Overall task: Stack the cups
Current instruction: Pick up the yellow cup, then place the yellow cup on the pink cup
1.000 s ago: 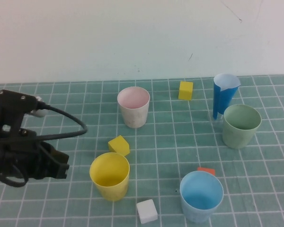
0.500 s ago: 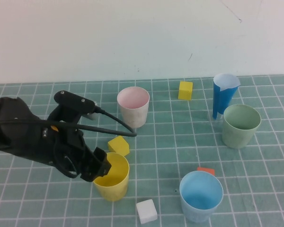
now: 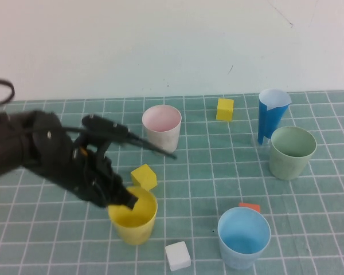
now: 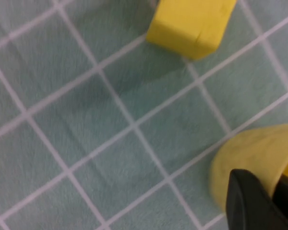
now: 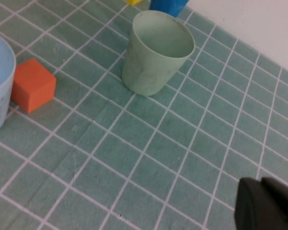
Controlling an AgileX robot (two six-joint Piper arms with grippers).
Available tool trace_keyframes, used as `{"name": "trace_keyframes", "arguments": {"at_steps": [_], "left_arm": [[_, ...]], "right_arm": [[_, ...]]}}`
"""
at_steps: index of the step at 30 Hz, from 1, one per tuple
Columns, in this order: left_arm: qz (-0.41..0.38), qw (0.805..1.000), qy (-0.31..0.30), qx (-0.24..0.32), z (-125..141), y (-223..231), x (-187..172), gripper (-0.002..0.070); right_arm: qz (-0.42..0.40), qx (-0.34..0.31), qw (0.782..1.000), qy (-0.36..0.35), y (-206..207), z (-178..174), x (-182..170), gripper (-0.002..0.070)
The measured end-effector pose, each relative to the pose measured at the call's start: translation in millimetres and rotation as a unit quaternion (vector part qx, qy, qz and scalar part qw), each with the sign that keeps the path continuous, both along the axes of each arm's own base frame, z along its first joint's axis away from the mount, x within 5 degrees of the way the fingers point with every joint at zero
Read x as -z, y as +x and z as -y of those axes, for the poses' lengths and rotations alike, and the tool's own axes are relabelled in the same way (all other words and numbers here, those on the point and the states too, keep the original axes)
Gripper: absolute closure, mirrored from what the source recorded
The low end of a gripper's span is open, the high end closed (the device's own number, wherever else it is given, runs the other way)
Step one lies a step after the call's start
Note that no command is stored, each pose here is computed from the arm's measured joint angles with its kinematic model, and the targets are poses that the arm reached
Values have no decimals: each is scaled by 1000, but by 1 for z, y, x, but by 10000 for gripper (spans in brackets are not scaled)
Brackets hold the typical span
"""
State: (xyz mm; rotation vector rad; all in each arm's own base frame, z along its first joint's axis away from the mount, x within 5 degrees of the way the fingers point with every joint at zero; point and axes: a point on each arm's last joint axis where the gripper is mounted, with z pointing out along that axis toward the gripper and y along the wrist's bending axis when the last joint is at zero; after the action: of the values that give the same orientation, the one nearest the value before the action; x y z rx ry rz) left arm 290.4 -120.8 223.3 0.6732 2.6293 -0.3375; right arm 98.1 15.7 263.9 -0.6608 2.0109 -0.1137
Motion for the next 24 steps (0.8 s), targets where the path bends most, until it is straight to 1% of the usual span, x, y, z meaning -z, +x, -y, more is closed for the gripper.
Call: {"name": "trace_keyframes", "arguments": {"at_steps": [3,6,9,11,13,15,19,24], "left_arm": [[17,1000,-12,13,5,10,-30,662],[73,997,-37,8,12,26,-71,664],[148,987,-57,3,18,46,-111,664],[177,983,-55,4,22,59,-124,665],[194,980,-43,7,26,76,-128,665],[196,980,-32,4,30,92,-123,665],[176,984,-12,3,37,119,-99,666],[160,987,13,10,41,134,-77,666]], "right_arm": [[1,1,1000,1,0,0,0,679],[-3,1,1000,3,0,0,3,679],[-8,3,1000,5,0,0,9,679],[-7,4,1000,7,0,0,9,679],[-3,5,1000,7,0,0,8,679],[-2,6,1000,7,0,0,8,679],[-1,6,1000,6,1,0,8,679],[1,4,1000,2,1,0,8,679]]}}
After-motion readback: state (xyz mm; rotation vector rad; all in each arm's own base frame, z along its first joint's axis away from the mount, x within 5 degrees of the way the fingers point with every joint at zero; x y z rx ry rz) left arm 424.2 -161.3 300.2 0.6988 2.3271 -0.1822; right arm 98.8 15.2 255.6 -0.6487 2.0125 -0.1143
